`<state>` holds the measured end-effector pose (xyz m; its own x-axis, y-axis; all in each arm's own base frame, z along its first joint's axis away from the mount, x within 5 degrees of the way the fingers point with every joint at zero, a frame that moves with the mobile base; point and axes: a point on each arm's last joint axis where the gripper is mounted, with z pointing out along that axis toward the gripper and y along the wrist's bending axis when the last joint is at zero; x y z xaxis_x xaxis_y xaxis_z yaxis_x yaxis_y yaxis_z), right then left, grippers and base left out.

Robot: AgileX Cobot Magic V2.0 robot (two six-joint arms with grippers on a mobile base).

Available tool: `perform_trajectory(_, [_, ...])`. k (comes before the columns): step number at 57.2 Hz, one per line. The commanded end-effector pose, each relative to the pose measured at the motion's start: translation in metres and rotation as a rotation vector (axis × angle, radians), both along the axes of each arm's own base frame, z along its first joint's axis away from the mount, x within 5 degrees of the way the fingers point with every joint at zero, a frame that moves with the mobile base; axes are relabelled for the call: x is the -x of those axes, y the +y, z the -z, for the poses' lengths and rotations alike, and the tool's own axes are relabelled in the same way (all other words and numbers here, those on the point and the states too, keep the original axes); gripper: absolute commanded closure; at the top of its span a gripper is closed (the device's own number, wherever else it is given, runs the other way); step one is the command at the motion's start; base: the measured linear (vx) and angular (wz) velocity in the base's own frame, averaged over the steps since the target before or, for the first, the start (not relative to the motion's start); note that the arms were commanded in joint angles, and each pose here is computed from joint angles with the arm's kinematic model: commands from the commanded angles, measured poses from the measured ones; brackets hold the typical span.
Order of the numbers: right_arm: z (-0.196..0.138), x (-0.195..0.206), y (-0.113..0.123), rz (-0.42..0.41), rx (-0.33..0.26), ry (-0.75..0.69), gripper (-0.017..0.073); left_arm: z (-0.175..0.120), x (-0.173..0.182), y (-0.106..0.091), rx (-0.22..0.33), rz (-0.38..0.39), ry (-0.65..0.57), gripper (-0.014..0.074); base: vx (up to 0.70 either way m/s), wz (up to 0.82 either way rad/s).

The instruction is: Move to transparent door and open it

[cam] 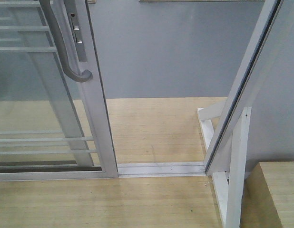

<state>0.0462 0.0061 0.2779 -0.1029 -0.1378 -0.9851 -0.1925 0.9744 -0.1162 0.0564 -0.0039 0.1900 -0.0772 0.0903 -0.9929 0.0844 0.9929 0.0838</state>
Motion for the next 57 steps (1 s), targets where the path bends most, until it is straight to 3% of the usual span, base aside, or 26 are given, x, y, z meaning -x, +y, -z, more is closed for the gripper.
perform_trajectory(1, [-0.013,0.001,0.003,-0.028,-0.073,-0.065,0.0565,-0.005,0.000,-0.001,0.010,0.007,-0.091,0.0599,0.00,0.00])
perform_trajectory(25, [0.089,-0.008,0.007,-0.028,-0.232,-0.006,0.0565,-0.005,0.000,-0.001,0.010,0.007,-0.090,0.0599,0.00,0.00])
perform_trajectory(57, [0.091,-0.008,0.007,-0.027,-0.218,0.017,0.0565,-0.005,0.000,-0.001,0.010,0.007,-0.090,0.0599,0.00,0.00])
